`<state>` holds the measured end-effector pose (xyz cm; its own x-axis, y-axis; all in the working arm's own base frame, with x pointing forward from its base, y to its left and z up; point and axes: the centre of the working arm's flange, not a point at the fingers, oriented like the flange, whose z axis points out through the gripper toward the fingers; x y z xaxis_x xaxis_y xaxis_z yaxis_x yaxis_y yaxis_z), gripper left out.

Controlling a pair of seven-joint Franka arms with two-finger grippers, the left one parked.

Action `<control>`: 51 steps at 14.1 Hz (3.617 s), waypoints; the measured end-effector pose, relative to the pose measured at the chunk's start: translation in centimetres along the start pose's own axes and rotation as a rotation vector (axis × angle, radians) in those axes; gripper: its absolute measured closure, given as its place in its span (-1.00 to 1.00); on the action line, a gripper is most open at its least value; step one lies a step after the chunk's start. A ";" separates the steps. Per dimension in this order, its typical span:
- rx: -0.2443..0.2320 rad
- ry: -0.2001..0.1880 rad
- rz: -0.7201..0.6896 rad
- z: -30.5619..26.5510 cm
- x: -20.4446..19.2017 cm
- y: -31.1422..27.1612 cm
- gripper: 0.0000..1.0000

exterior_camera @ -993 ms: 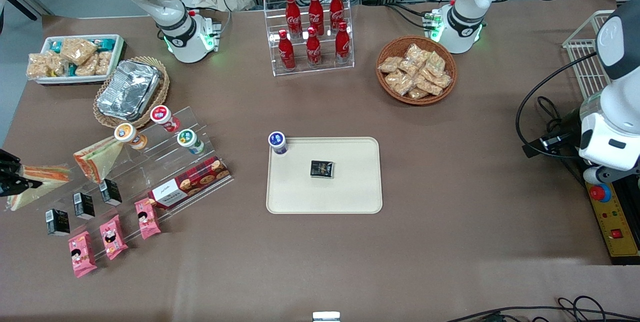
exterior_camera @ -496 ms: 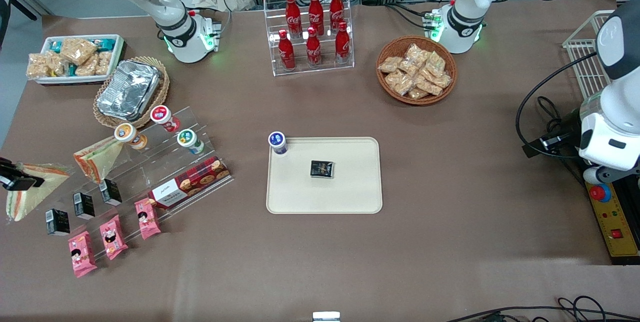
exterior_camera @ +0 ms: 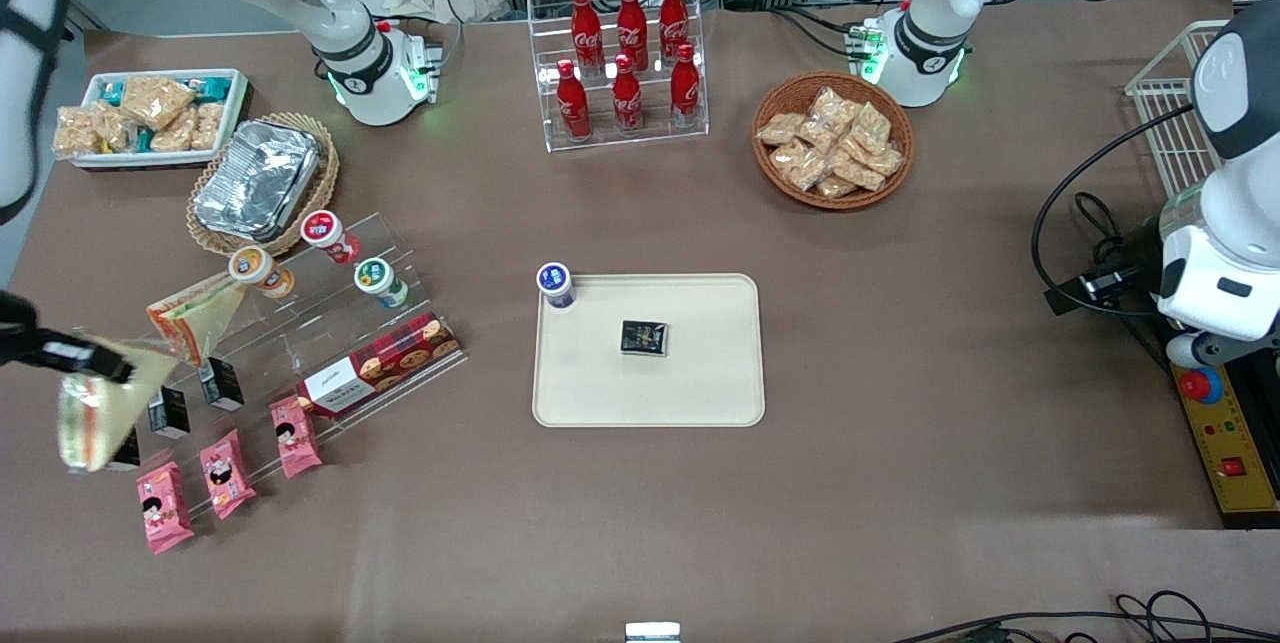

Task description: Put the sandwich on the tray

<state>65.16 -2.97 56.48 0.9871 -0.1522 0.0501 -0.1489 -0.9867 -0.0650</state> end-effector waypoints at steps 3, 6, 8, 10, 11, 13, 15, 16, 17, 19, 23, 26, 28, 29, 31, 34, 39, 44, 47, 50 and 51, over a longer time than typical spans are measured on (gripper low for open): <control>0.012 -0.003 -0.270 0.2 -3.4 -14.3 0.25; 0.007 -0.007 -0.495 1.9 -7.1 -24.4 0.25; -0.002 0.000 -0.646 3.5 -8.8 -28.8 0.25; -0.025 0.028 -0.800 5.7 -9.7 -32.1 0.25; -0.035 0.041 -0.876 7.1 -9.9 -33.6 0.25; -0.070 0.063 -1.009 10.5 -10.4 -36.5 0.25; -0.158 0.069 -1.126 14.2 -11.5 -39.2 0.25; -0.204 0.077 -1.181 16.0 -12.4 -40.8 0.24; -0.240 0.087 -1.231 17.9 -13.4 -42.5 0.24; -0.273 0.087 -1.301 21.6 -15.0 -44.8 0.22; -0.281 0.051 -1.418 26.9 -17.9 -47.5 0.22; -0.266 0.048 -1.456 29.9 -19.6 -48.9 0.22; -0.256 0.059 -1.468 31.7 -19.9 -49.3 0.19; -0.246 0.065 -1.465 32.5 -19.9 -49.3 0.14; -0.227 0.072 -1.450 34.0 -19.5 -49.0 -0.17; -0.213 0.087 -1.433 34.1 -18.7 -48.6 -0.77; -0.129 0.131 -1.364 30.4 -17.7 -48.9 -0.98; -0.032 0.115 -1.134 22.1 -10.0 -40.9 -0.98; -0.007 0.124 -0.965 17.3 -5.1 -33.8 -0.98; -0.008 0.089 -0.830 14.3 -1.6 -25.9 -0.98; -0.008 0.080 -0.790 13.3 -0.8 -23.5 -0.96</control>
<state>68.69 21.11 44.73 0.7936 0.5898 0.1498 0.5930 -0.8048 0.0270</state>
